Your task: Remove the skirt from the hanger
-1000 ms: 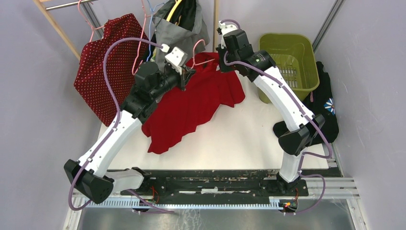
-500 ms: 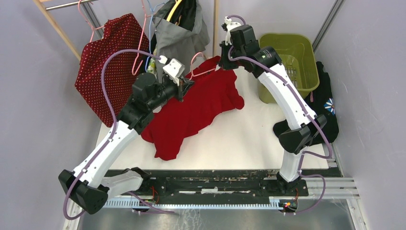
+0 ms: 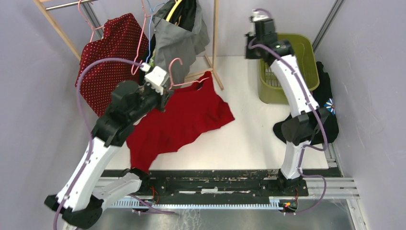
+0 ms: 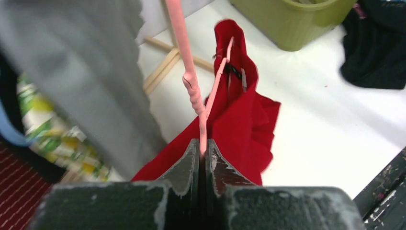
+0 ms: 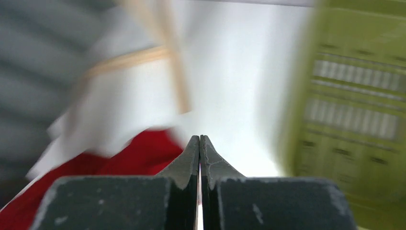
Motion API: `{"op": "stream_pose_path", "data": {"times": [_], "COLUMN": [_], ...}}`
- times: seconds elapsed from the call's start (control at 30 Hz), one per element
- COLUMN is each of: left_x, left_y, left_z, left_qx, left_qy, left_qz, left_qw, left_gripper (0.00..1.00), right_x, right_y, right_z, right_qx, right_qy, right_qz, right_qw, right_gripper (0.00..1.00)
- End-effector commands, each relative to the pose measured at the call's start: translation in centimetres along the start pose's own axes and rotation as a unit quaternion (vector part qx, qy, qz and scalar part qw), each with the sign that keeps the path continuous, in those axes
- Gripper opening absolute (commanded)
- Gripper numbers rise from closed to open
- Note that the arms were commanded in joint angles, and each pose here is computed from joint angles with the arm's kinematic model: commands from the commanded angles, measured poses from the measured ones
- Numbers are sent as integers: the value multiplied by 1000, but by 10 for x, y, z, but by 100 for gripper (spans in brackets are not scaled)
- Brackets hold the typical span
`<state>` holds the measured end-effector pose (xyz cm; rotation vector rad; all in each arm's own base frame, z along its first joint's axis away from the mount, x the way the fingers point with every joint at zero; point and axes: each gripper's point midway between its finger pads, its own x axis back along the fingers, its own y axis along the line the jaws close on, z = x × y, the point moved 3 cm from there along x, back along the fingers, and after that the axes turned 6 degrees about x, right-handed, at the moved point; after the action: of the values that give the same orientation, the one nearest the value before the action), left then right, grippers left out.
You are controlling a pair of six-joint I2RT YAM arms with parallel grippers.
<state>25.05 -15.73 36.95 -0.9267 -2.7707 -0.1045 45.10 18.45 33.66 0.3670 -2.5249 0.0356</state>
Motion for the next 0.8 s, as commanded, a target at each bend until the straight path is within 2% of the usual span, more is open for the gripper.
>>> {"op": "stream_pose_path", "data": {"times": [0.0,0.17,0.3,0.5,0.77], "left_x": [64,60,23,-29,-72], "left_y": [22,27,22,11,18], "left_z": [-30,-48,-67,-103,-169], "left_qx": [-40,-50,-54,-58,-87], "left_qy": [-53,-79,-97,-136,-196], "left_qz": [-90,-100,-68,-7,-4], "left_qw": [994,991,991,989,977], "left_gripper": [3,3,3,3,3], "right_x": [-10,-23,-24,10,75], "right_y": [-124,-127,-104,-56,14], "right_z": [-13,0,8,6,10], "right_qx": [-31,-49,-28,-17,26], "right_qy": [-27,-9,8,-7,-45], "right_qz": [184,164,136,44,-92], "right_qw": [982,985,990,999,994], "right_gripper": [1,1,1,1,1]}}
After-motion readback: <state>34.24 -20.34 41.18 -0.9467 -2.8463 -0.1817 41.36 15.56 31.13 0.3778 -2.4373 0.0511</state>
